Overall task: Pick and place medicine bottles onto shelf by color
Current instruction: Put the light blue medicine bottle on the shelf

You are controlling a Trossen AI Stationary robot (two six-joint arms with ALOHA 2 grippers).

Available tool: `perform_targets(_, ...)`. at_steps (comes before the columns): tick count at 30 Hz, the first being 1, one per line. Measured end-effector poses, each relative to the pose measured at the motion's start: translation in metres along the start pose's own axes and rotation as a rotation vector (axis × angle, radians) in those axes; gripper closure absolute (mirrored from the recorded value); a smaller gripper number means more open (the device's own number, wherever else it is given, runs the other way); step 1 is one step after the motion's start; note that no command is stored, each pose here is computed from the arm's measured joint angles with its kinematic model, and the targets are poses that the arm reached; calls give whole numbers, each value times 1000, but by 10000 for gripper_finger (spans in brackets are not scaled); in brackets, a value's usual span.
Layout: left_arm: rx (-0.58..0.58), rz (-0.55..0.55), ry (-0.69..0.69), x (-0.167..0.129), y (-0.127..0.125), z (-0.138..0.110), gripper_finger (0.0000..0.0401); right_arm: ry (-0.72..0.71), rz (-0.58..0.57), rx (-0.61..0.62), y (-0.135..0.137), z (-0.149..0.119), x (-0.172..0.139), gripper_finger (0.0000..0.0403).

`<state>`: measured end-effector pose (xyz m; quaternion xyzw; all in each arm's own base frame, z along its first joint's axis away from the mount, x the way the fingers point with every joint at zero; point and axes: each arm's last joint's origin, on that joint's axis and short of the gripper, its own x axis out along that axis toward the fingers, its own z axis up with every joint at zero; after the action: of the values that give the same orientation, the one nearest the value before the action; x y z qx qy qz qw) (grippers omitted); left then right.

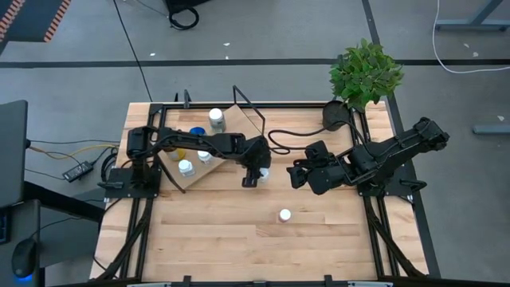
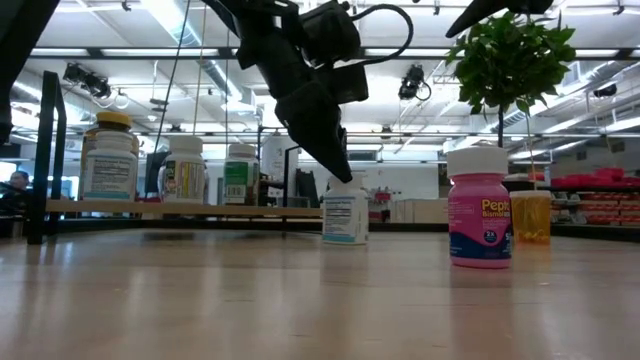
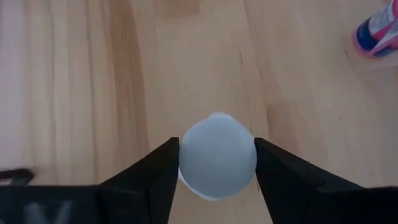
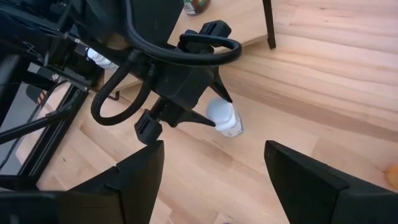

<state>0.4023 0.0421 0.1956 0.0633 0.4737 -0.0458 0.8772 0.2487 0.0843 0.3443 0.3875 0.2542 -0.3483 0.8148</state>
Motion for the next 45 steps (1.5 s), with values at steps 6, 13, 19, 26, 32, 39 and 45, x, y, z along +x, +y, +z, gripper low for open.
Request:
perform_targets(6,-58,19,96,-15,8,-10,216,-2,0,-21,0,0,0,118)
perform_targets(13,-147,46,122,-55,26,-18,211,-8,-1,-63,0,0,0,118)
perform_targets(19,-165,82,50,-99,33,-18,217,-16,-2,-103,0,1,0,118)
perform_targets(26,-234,85,80,-120,60,-37,213,-18,-3,-134,0,1,0,118)
perform_targets(32,-241,113,110,-128,83,-52,212,-18,-3,-137,0,1,0,118)
perform_targets(39,-251,107,125,-129,103,-65,216,-18,-3,-135,0,1,0,118)
perform_targets(45,-279,37,216,-114,104,-94,207,-18,-3,-133,0,1,0,118)
